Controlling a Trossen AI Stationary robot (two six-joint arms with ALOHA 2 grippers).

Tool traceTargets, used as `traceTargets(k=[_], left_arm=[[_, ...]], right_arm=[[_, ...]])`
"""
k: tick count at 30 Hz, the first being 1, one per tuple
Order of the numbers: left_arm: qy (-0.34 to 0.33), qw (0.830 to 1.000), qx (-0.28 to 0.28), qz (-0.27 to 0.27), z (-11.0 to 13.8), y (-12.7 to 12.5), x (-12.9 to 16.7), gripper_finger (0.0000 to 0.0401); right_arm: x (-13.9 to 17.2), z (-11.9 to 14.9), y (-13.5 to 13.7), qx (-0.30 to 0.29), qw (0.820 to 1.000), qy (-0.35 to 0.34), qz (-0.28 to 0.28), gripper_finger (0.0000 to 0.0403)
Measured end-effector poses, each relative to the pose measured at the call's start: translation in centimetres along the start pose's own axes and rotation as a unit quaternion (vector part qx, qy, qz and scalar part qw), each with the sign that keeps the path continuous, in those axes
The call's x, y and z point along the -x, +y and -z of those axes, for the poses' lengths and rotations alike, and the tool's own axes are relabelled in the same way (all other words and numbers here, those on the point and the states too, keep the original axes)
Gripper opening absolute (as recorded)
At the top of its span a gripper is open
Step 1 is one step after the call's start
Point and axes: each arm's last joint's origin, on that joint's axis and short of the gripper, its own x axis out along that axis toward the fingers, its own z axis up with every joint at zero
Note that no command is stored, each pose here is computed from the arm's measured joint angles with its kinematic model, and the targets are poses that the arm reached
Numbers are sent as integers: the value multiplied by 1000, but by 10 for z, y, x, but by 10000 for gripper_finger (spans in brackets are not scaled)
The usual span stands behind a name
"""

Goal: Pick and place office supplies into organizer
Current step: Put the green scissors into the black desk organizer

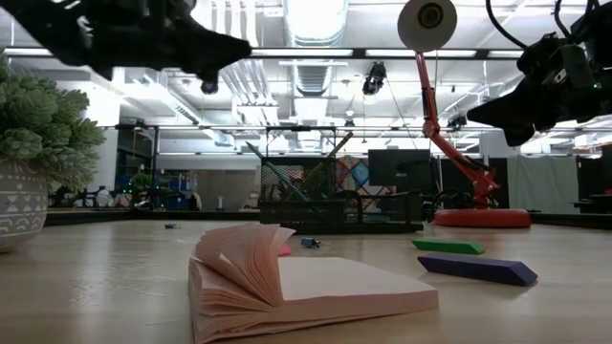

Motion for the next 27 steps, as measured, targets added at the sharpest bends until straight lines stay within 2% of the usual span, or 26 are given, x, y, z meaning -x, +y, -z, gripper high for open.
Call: traceTargets(k=[7,16,20,27], left_arm=[[10,998,-13,-67,18,-7,27,59],[12,995,-19,-97,32,-12,47,59],[23,993,-16,-112,44,-15,54,59],[17,992,-20,-126,49,-17,61,59]], right_arm=[[0,0,0,-1,1000,0,0,9],[0,-4,1,15,1000,-20,-7,9],[0,-4,2,15,999,-17,-33,9],[0,-5,3,20,998,-25,-45,9]])
